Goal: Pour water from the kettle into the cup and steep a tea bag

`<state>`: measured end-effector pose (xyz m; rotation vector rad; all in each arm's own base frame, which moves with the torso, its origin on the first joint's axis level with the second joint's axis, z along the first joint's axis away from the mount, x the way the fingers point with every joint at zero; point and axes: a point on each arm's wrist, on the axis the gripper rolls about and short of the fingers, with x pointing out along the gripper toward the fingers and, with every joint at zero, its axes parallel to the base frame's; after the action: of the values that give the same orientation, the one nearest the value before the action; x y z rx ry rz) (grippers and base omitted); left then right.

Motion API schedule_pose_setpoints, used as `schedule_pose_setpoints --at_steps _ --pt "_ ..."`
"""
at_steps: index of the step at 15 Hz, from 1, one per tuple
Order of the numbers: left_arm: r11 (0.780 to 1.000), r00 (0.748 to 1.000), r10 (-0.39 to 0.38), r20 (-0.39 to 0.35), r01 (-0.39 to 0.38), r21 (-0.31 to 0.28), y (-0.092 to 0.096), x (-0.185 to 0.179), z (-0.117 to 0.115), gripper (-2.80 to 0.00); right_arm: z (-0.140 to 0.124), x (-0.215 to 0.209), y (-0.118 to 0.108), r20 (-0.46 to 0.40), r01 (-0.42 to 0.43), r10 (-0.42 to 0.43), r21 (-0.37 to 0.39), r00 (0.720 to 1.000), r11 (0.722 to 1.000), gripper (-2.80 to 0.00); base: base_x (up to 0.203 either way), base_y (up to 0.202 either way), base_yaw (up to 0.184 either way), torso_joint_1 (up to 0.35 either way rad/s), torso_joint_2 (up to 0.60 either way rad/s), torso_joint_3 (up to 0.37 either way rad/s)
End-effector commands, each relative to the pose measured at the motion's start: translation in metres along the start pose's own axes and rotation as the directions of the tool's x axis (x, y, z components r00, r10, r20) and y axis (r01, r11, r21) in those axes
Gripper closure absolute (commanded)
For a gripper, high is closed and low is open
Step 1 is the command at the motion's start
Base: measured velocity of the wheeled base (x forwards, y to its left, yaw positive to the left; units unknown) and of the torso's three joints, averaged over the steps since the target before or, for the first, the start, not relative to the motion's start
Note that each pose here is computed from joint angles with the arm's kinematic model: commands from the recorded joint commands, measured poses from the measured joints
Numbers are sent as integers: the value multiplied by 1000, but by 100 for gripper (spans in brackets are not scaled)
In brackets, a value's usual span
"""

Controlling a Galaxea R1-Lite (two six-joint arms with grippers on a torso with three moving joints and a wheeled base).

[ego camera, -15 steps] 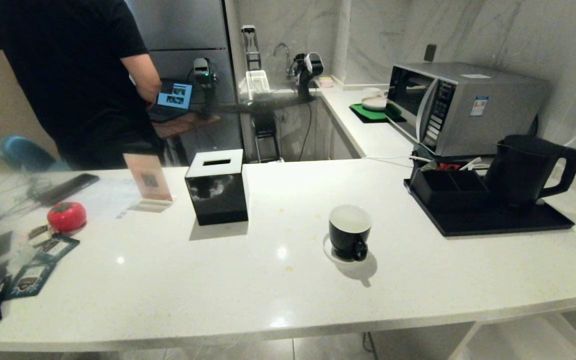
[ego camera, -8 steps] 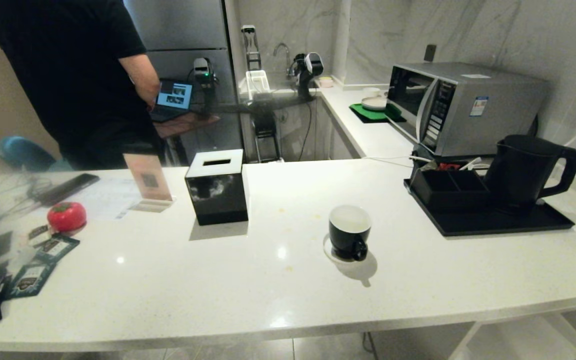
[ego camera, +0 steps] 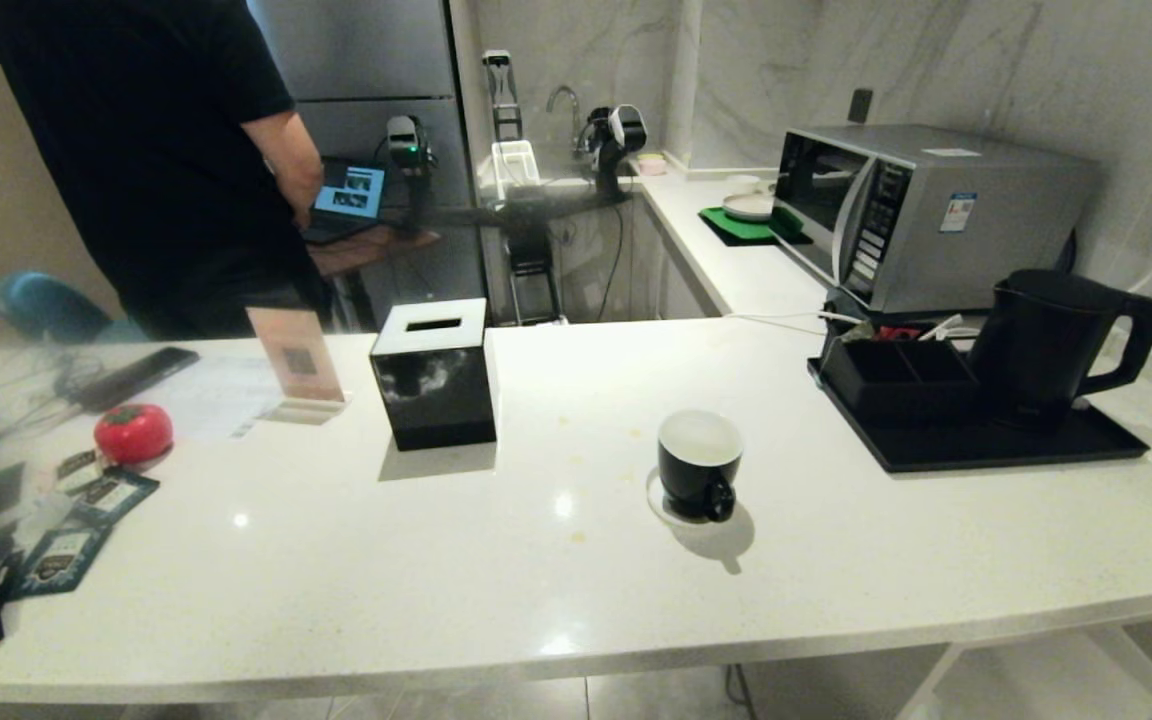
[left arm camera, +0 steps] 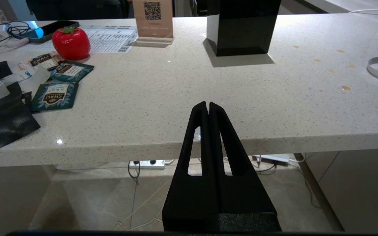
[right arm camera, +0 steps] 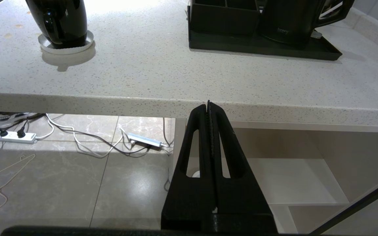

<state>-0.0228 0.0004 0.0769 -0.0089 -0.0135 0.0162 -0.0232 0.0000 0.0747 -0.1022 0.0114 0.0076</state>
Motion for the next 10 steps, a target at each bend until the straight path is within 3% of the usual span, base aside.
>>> schedule_pose_setpoints --at_steps 1,10 --pt "1000 1000 1 -1 -1 0 0 0 0 0 0 0 0 -3 -1 1 -1 1000 1000 0 0 0 0 0 0 0" --pt "1000 1000 1 -1 -1 0 0 0 0 0 1 1 0 4 3 -3 -21 1000 1000 0 0 0 0 0 0 0"
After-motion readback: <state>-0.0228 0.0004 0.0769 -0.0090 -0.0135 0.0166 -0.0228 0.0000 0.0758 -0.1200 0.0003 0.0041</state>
